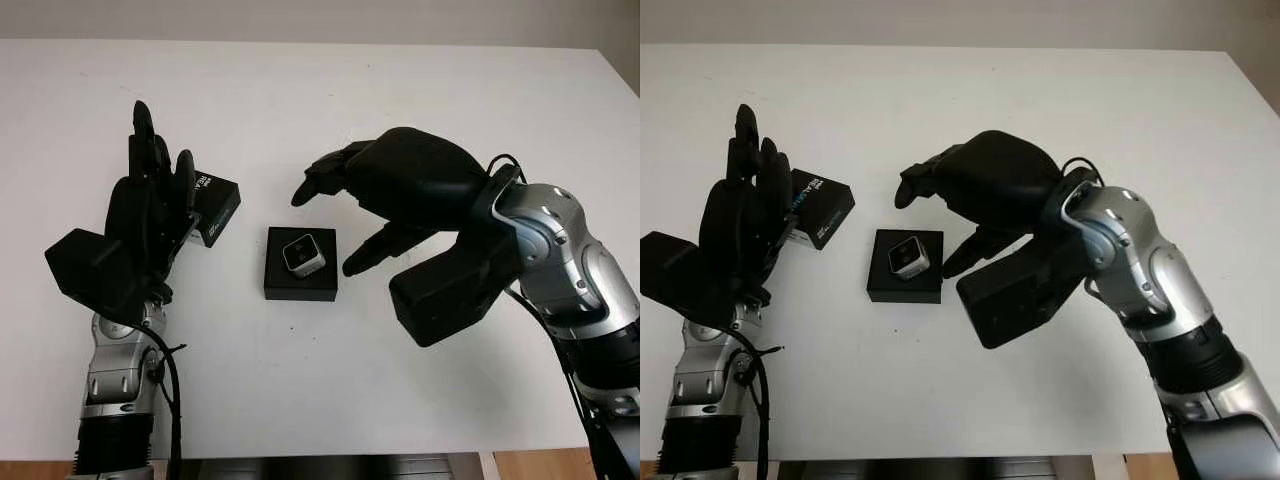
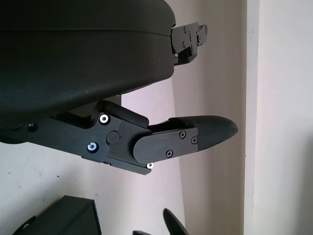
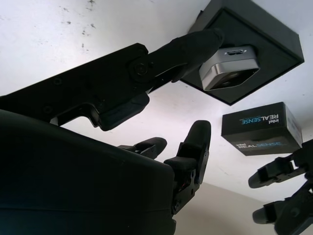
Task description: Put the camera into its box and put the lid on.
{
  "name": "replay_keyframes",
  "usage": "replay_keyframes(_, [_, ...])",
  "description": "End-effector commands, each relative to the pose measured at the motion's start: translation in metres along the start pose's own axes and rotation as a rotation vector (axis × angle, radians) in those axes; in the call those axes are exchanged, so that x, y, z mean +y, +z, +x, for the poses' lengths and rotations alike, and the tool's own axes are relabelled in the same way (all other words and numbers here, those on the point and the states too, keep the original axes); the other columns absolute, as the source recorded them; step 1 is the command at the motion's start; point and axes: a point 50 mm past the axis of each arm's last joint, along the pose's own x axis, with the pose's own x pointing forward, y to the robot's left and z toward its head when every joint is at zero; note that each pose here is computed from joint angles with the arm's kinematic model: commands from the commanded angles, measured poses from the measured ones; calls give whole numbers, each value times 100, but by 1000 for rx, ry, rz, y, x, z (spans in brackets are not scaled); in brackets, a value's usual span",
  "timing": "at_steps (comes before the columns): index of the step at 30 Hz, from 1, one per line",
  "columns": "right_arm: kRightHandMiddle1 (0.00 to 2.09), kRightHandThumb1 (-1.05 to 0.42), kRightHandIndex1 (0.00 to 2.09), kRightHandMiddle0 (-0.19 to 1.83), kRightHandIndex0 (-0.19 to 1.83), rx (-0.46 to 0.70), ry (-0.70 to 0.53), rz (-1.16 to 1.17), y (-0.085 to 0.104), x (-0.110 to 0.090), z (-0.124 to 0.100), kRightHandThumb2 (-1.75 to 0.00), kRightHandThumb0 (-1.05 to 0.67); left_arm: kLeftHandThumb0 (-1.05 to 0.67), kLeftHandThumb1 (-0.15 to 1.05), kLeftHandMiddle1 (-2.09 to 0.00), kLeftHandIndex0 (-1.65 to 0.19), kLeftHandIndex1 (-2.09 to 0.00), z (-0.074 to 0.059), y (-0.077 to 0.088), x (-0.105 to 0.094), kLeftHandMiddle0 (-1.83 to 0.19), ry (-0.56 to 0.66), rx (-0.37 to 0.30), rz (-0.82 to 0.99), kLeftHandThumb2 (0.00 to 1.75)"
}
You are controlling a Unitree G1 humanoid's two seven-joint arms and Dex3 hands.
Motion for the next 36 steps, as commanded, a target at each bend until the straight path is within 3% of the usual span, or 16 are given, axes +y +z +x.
replay_keyframes(1, [98,-93,18,15,40,-13,-13,7,4,5,2,-6,-80,-64,105,0,19,0,2,1,0,19,-2,-11,2,57])
replay_keyframes(9, [114,-95,32,9,37,-20,-49,7,5,13,8,-6,-79,-63,105,0,19,0,2,0,0,19,-3,-11,3,57])
replay_keyframes(12, [115,-97,64,8,21,-17,-52,8,4,15,9,-5,-78,-64,105,0,19,0,1,0,0,19,-5,-5,4,57])
replay_keyframes(14, [116,-97,74,9,16,-18,-59,17,4,17,9,-5,-77,-65,105,0,19,0,1,0,1,19,-3,-5,4,56])
replay_keyframes(36, [122,-97,81,11,11,-17,-51,43,5,26,12,-5,-73,-66,105,0,19,0,1,-1,1,19,1,2,2,55])
